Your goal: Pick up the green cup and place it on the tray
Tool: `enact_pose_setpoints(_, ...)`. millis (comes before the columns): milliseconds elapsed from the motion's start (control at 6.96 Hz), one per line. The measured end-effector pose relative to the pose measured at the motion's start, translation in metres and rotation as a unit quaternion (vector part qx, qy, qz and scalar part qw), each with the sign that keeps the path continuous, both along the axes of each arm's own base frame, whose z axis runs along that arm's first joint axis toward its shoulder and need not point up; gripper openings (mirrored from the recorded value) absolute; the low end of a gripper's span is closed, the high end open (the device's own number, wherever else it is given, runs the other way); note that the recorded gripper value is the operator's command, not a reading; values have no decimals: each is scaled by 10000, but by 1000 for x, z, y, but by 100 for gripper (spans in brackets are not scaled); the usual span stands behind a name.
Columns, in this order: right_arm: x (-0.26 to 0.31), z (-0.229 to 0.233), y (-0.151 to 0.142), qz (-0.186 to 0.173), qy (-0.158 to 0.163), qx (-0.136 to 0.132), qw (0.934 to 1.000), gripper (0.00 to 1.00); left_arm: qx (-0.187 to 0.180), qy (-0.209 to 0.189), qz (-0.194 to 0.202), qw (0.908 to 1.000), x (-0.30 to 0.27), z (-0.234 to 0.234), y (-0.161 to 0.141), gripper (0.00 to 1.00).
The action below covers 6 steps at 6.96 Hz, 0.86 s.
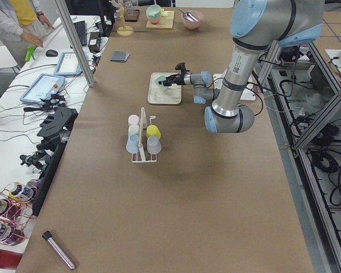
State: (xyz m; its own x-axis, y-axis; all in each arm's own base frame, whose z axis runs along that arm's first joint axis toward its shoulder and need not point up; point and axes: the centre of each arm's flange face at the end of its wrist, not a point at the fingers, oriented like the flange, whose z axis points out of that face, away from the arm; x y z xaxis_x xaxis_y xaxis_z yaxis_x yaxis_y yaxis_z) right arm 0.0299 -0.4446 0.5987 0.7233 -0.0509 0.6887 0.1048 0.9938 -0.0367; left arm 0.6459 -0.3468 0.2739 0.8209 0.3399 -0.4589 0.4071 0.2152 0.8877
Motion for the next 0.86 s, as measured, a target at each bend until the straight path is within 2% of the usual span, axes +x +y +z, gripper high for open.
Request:
enact_pose_setpoints(575, 0, -1, 0, 6, -23, 4, 10000, 100, 1, 6, -9, 10000, -1, 1, 0, 82)
enact_pose_setpoints(862, -1, -2, -1, 24, -49, -10, 10000, 100, 1, 6, -7, 10000, -1, 1, 0, 82)
